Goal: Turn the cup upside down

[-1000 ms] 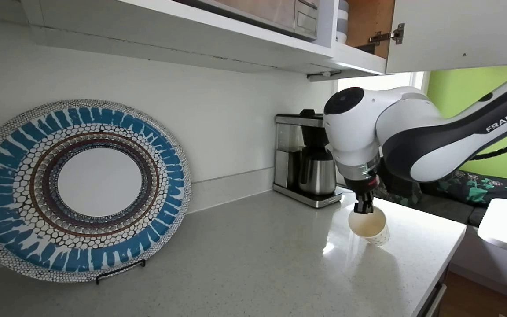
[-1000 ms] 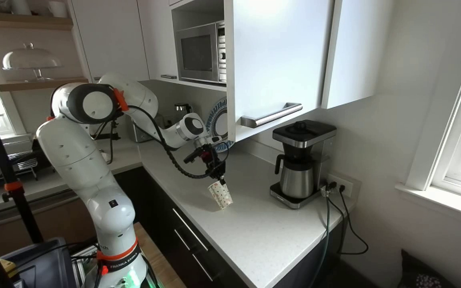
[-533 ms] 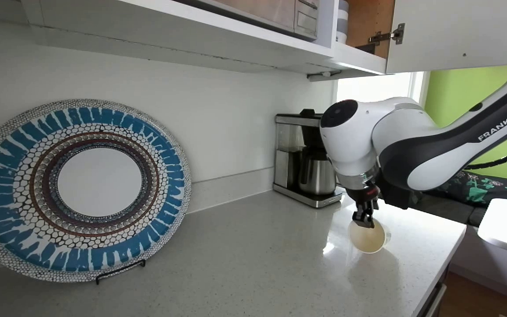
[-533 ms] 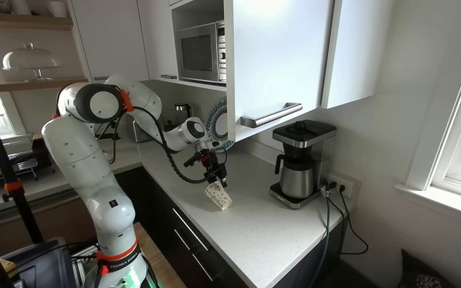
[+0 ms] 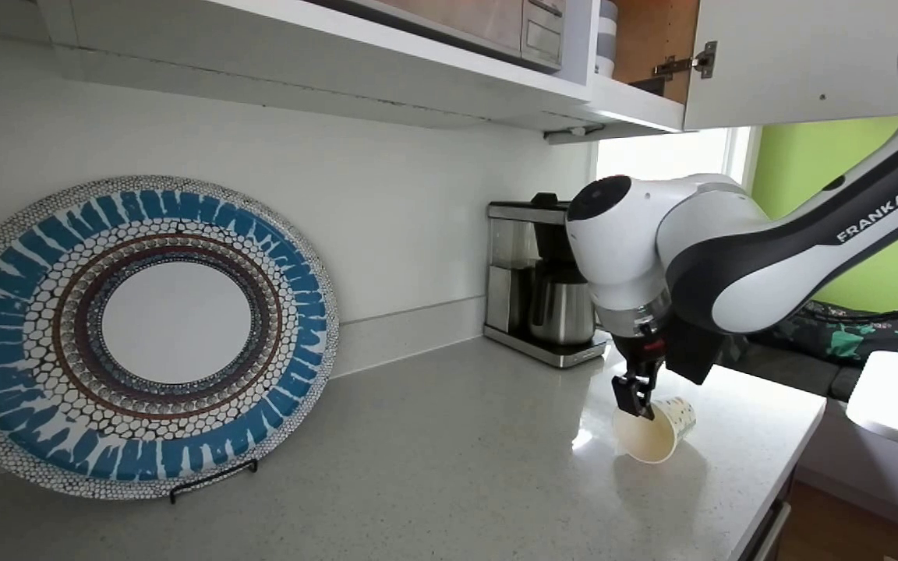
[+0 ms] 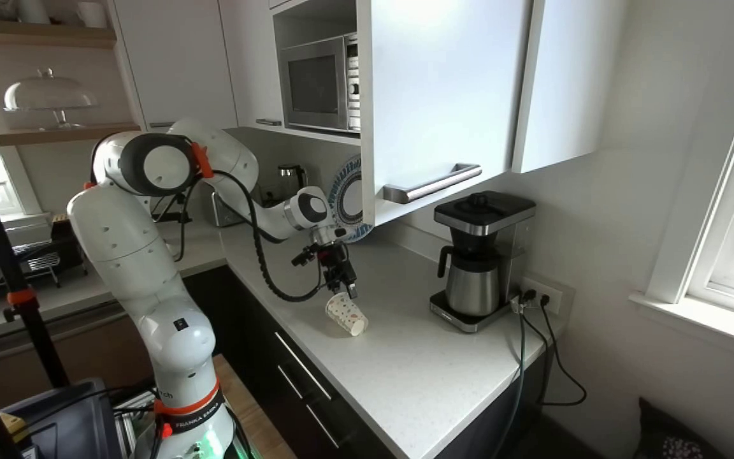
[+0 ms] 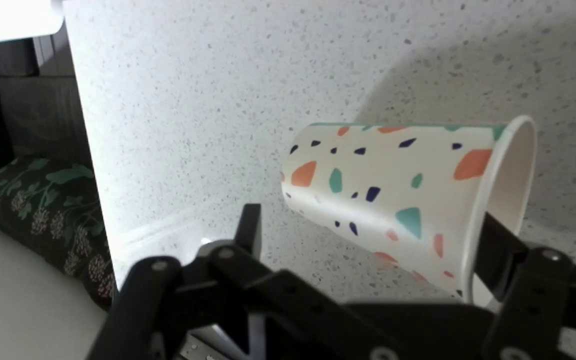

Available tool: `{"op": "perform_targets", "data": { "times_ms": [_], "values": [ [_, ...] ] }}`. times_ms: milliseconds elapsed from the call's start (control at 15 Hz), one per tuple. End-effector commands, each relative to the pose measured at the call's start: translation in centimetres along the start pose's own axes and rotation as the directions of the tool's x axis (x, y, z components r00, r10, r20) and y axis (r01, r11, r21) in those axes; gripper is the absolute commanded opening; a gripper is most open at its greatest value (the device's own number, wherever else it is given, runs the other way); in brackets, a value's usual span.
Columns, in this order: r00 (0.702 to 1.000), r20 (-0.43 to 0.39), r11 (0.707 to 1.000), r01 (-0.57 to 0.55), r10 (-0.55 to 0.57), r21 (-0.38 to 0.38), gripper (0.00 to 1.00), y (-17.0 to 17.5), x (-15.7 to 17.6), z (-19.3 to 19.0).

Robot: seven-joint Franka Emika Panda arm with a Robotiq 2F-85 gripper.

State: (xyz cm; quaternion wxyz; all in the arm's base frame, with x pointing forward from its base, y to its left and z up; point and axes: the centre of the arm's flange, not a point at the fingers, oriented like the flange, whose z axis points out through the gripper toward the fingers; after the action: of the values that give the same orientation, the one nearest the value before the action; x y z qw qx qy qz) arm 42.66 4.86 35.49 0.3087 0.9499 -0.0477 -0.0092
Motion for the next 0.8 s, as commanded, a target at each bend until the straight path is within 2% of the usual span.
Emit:
{"op": "perform_targets", "data": {
  "times_ms": [0, 200, 333, 733],
  "values": [
    [0.987, 0.052, 0.986, -0.156, 0.153, 0.051, 1.00, -0.3, -0.1, 0.7],
    [0.950, 0.082, 0.947, -0.308, 0.301, 0.092, 1.00, 0.1, 0.4, 0.8],
    [0.917, 0.089, 0.909, -0.398, 0.390, 0.124, 1.00, 0.7, 0.8, 0.6],
    [0.832, 0.106, 0.818, -0.555, 0.545, 0.152, 1.00, 1.9, 1.7, 0.6]
  ]
}}
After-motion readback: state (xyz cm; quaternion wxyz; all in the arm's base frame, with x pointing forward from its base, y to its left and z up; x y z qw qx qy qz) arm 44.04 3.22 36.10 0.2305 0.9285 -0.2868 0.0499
